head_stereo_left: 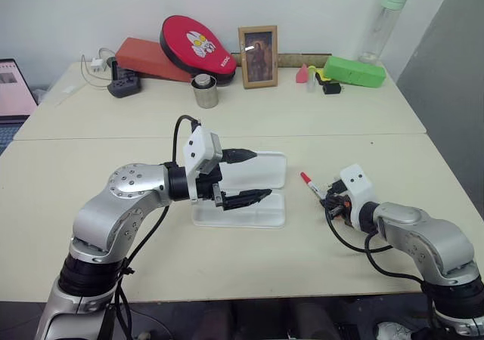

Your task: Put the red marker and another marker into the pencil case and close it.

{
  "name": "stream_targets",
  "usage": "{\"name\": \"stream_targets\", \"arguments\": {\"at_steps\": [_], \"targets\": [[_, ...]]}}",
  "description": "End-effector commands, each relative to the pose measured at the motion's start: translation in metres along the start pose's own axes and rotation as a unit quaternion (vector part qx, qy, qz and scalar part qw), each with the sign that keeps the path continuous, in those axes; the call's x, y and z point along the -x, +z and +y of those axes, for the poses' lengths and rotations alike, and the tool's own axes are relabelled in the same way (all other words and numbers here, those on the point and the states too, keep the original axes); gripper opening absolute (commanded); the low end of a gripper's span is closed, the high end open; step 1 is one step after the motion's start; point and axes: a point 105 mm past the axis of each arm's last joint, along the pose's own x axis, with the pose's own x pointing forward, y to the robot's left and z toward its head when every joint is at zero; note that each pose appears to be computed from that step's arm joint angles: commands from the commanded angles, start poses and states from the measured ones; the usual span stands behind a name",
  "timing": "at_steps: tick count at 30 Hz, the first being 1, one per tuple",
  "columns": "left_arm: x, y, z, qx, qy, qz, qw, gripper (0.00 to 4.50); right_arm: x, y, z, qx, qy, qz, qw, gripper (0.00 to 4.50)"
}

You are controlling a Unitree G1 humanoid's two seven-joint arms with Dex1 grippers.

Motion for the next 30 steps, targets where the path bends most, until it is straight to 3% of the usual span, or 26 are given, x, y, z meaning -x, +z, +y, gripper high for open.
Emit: {"name": "stream_targets", "arguments": {"at_steps": [1,4,8,16,20,30], "targets": [[0.019,-0.008,-0.012,-0.007,-0.017,0.042,0.999,4.5,0.025,0.023,-0.004,0.094,0.044,-0.05,0.993,0.27],[0.05,-0.02,-0.007,-0.001,0.014,0.086,0.996,4.5,0.039,0.036,0.018,0.171,0.139,-0.083,0.972,0.27],[0.075,-0.021,-0.002,0.009,0.057,0.101,0.993,4.5,0.034,0.05,0.039,0.229,0.204,-0.102,0.946,0.27],[0.124,-0.031,-0.011,0.048,0.125,0.138,0.981,4.5,-0.016,0.081,0.08,0.347,0.273,-0.114,0.89,0.27],[0.126,-0.028,-0.019,0.053,0.138,0.129,0.981,4.5,-0.043,0.09,0.09,0.378,0.281,-0.104,0.876,0.27],[0.119,-0.027,-0.029,0.058,0.152,0.13,0.978,4.5,-0.064,0.091,0.099,0.401,0.306,-0.091,0.859,0.27]]}}
